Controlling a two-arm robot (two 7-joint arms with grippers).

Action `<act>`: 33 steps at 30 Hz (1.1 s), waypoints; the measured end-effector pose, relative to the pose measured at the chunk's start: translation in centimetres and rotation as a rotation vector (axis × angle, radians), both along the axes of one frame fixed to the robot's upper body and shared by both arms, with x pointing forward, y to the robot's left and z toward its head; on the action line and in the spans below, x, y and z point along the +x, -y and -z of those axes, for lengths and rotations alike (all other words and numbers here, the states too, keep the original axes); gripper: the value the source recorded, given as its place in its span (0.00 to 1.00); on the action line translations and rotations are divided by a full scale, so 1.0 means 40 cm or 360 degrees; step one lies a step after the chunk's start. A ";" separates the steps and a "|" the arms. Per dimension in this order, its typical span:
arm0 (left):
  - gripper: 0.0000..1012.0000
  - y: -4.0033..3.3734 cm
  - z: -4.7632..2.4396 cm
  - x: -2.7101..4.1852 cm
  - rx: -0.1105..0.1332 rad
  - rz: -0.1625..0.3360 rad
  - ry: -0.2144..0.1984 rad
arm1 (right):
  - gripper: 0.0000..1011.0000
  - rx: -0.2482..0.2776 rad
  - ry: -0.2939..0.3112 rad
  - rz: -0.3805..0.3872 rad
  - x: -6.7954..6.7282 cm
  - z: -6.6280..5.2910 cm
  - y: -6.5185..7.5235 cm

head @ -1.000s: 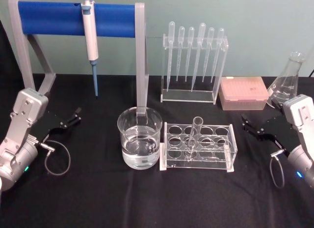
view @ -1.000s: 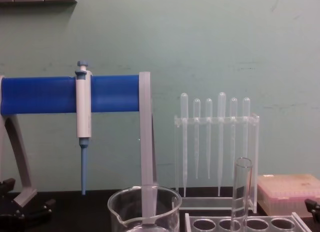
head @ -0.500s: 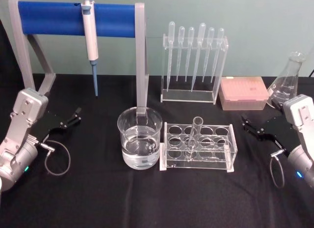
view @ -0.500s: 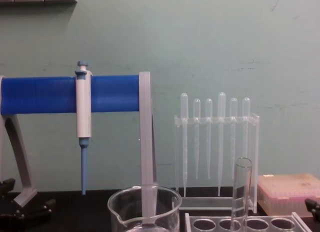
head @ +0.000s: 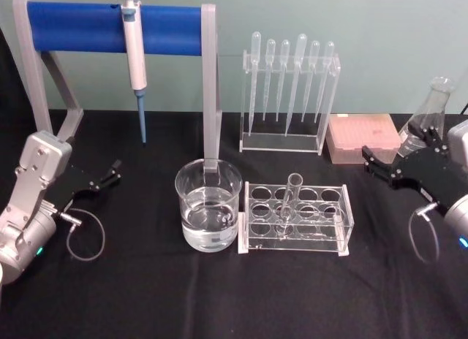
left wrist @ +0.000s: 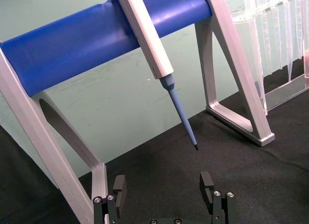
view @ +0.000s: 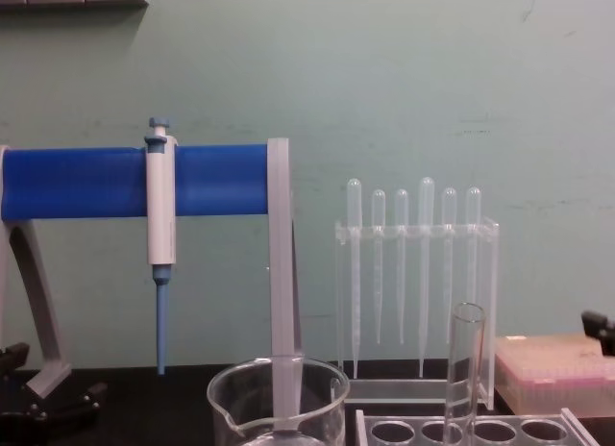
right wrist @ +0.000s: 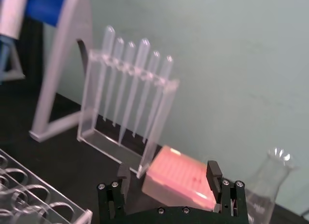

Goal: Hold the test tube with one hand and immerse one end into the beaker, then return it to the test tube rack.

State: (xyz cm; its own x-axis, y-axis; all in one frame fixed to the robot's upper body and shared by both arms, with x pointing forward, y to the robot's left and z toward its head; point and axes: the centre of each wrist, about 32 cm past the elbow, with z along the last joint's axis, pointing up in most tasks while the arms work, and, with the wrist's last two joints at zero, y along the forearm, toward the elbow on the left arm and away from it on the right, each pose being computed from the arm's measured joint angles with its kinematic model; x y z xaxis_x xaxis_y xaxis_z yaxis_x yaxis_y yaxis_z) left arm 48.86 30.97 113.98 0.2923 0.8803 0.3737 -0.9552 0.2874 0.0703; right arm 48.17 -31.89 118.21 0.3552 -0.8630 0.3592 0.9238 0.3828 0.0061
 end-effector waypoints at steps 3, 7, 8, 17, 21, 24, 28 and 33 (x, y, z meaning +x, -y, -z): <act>0.99 0.000 0.000 0.000 0.0000 0.0000 0.0000 | 0.99 -0.0008 0.0000 -0.0042 -0.008 -0.022 0.006; 0.99 0.000 0.000 0.000 0.0000 0.0000 0.0000 | 0.99 -0.0072 -0.0047 -0.0133 -0.029 -0.062 0.027; 0.99 0.000 0.000 0.000 0.0000 0.0000 0.0000 | 0.99 -0.0077 -0.0057 -0.0145 -0.032 -0.067 0.030; 0.99 0.000 0.000 0.000 0.0000 0.0000 0.0000 | 0.99 -0.0080 -0.0237 -0.0396 -0.067 -0.087 0.059; 0.99 0.000 0.000 0.000 0.0000 0.0000 0.0000 | 0.99 -0.0092 -0.0303 -0.0542 -0.072 -0.077 0.068; 0.99 0.000 0.000 0.000 0.0000 0.0000 0.0000 | 0.99 -0.0094 -0.0325 -0.0638 -0.072 -0.069 0.072; 0.99 0.000 0.000 0.000 0.0000 0.0000 0.0000 | 0.99 -0.0088 -0.0343 -0.0802 -0.068 -0.054 0.076; 0.99 0.000 0.000 0.000 0.0000 0.0000 0.0000 | 0.99 -0.0063 -0.0339 -0.0945 -0.050 -0.045 0.065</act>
